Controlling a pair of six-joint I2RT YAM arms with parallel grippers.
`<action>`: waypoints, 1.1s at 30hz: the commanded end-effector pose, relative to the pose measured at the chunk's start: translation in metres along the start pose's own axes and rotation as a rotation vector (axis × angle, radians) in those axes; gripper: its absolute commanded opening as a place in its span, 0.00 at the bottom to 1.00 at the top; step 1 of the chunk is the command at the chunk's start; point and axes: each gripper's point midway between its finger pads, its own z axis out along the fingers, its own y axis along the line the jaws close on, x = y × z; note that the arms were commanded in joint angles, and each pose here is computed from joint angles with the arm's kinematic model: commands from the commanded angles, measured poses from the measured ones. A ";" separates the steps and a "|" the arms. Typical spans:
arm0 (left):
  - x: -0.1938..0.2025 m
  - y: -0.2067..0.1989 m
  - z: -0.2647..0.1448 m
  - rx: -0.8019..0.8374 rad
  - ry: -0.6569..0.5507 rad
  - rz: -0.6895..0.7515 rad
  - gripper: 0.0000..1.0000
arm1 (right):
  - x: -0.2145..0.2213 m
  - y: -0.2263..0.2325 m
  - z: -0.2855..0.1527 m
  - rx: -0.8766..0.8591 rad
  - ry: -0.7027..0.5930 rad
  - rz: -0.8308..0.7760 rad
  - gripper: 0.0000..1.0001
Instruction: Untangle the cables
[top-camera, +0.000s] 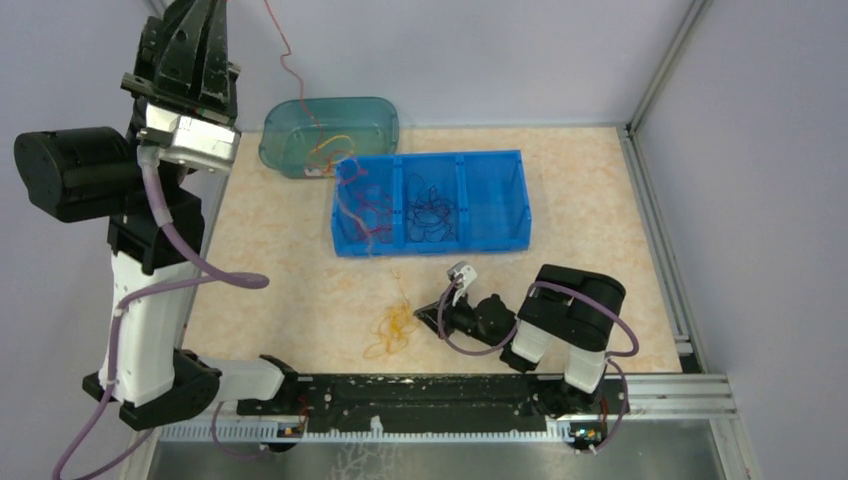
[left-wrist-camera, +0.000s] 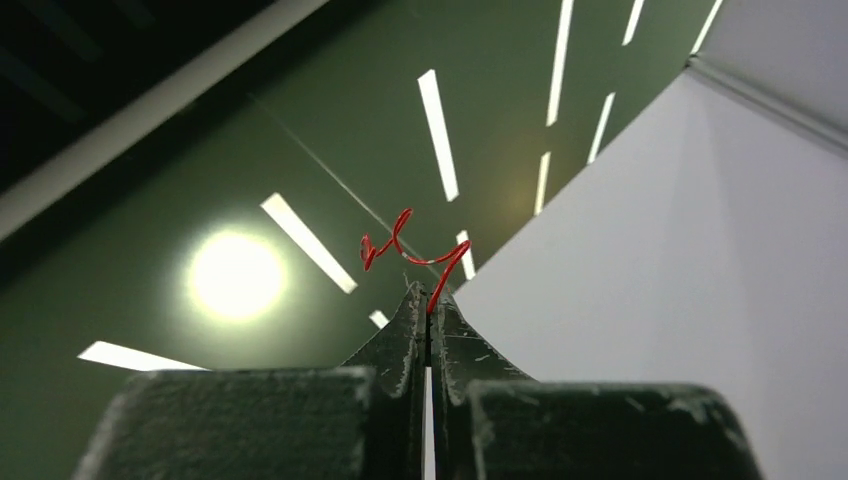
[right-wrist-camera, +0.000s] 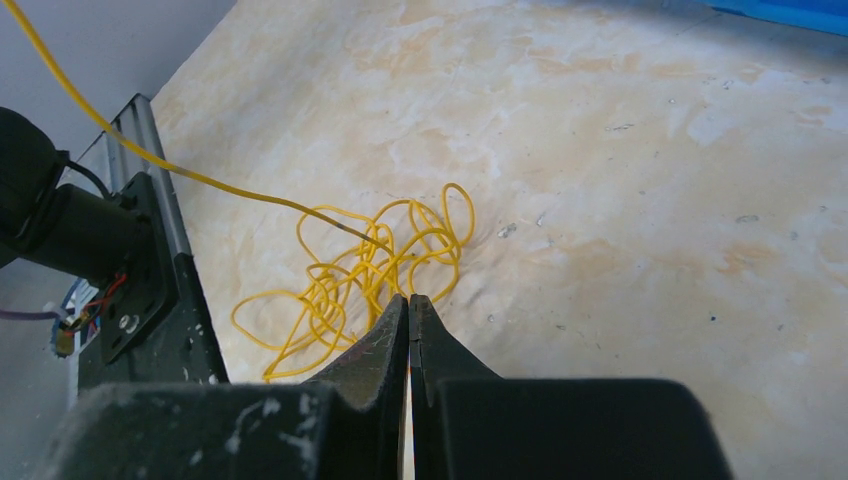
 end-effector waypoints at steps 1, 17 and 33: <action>-0.024 0.055 0.006 -0.180 -0.062 0.292 0.00 | 0.000 -0.008 -0.004 0.048 -0.027 -0.014 0.00; -0.024 0.066 0.020 -0.223 -0.077 0.408 0.00 | -0.002 -0.038 -0.024 0.239 -0.044 -0.023 0.05; 0.006 -0.138 -0.061 0.429 0.066 -0.483 0.00 | -0.173 0.092 -0.023 -0.107 -0.275 -0.344 0.90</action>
